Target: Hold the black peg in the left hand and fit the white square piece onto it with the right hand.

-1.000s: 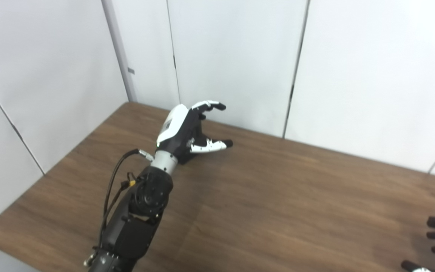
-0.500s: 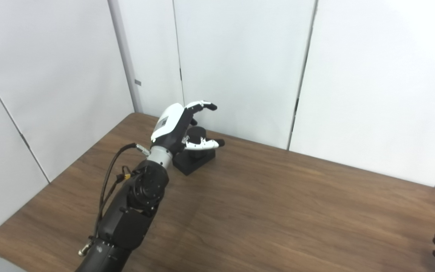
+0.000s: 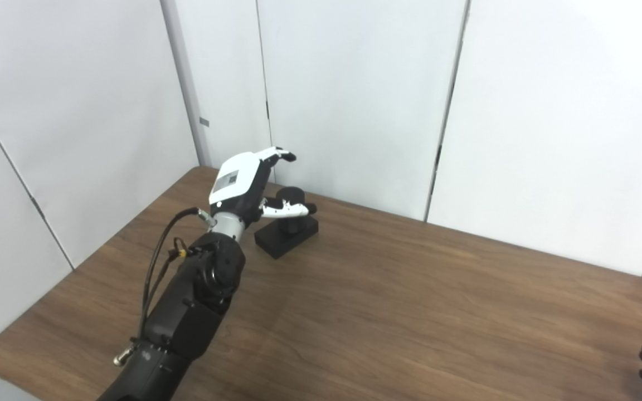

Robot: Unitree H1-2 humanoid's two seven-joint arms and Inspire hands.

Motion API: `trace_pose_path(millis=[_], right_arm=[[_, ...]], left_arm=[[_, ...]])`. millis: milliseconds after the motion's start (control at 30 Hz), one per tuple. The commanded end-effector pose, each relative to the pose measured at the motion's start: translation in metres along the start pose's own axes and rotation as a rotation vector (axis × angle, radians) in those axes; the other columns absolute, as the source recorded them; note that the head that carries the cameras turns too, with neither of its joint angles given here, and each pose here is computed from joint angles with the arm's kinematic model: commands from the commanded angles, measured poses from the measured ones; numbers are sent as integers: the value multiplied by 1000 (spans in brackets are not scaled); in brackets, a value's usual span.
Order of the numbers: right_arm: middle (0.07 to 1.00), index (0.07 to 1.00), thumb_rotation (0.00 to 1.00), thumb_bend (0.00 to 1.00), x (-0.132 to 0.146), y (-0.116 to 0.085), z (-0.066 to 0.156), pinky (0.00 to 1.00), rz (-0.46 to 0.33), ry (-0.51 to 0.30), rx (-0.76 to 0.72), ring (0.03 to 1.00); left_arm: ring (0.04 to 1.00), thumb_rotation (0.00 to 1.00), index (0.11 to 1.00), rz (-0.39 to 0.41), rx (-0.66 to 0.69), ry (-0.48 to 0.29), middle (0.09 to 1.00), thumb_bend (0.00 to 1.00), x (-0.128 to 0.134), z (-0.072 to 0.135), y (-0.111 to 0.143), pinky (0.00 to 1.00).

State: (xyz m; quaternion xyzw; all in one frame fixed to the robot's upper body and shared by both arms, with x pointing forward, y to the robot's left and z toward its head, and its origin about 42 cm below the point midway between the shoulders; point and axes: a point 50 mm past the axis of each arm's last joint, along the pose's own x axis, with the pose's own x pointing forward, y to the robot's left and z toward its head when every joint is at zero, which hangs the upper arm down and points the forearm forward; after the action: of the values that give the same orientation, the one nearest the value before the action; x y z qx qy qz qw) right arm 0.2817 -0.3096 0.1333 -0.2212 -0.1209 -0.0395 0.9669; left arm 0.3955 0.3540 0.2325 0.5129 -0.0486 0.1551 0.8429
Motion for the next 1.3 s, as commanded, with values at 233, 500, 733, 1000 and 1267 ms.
trace_pose_path(millis=[233, 500, 733, 1000, 1267], right_arm=[[683, 662, 81, 636, 11, -10, 15, 471, -29, -92, 3, 619], [684, 665, 83, 624, 10, -11, 17, 471, -31, -97, 5, 617], [694, 669, 87, 622, 9, -12, 18, 469, -31, -91, 1, 625], [701, 677, 93, 619, 7, -13, 20, 464, -33, -92, -3, 624], [703, 678, 68, 615, 6, -13, 21, 461, -34, -88, -2, 621]], left_arm=[[969, 438, 840, 80, 55, 43, 951, 1000, 21, 1, 19, 847], [981, 507, 824, 38, 144, 120, 967, 1000, 23, -8, 9, 875], [1000, 604, 832, -22, 180, 198, 996, 1000, 25, -10, -4, 961], [1000, 629, 815, -70, 186, 241, 1000, 1000, 29, -8, -13, 996], [1000, 644, 835, -110, 208, 274, 1000, 1000, 33, -12, -21, 1000]])
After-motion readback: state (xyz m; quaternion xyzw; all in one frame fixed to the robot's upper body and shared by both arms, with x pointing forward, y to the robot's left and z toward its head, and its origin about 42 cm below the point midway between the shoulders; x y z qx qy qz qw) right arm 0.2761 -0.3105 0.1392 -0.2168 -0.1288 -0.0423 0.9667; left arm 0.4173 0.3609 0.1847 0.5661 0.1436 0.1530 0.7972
